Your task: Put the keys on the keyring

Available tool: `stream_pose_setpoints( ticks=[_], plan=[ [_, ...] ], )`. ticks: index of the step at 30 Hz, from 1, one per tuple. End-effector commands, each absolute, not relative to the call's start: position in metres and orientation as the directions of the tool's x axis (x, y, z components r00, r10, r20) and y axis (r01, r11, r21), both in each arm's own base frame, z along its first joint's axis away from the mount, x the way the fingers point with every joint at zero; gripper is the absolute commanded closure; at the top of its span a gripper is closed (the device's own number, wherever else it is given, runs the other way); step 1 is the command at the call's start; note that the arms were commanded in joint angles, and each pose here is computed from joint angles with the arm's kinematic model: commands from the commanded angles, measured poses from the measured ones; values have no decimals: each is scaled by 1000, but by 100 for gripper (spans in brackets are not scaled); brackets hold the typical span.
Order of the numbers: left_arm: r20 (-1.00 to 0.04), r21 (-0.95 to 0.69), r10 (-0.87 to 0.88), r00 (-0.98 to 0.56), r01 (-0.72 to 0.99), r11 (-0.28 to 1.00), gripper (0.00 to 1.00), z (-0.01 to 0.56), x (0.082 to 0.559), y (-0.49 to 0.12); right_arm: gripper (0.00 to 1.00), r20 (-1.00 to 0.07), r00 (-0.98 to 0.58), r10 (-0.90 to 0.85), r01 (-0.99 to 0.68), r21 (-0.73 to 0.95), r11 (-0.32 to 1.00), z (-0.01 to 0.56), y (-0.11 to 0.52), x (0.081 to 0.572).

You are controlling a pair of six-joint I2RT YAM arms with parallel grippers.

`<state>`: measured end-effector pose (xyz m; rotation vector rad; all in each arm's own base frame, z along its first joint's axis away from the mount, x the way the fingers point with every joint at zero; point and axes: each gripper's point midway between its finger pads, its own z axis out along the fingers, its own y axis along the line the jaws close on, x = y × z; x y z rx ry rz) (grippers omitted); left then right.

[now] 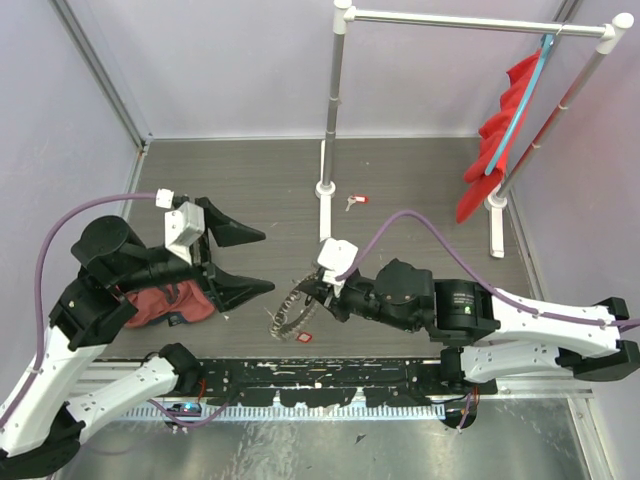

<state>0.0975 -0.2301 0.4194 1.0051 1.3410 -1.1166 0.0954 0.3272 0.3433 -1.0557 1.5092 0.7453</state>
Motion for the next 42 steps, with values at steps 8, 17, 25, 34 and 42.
stream_pose_setpoints(
  ticks=[8,17,25,34,42],
  plan=[
    [-995,-90,-64,-80,979,183,1,429,114,-250,99,-985,66,162,-889,16,458,442,295,107],
    [-959,-172,155,-239,919,354,2,372,143,-242,99,-996,-69,58,-835,90,543,391,275,204],
    [-770,-262,375,-515,792,551,2,295,186,-248,99,-971,-230,-68,-837,161,523,327,264,224],
    [-754,-245,284,-592,655,715,2,283,216,-241,99,-952,-279,-129,-837,175,519,296,263,219],
    [-883,-227,165,-440,707,670,2,311,213,-238,99,-924,-353,-145,-750,187,635,283,247,232]
  ],
)
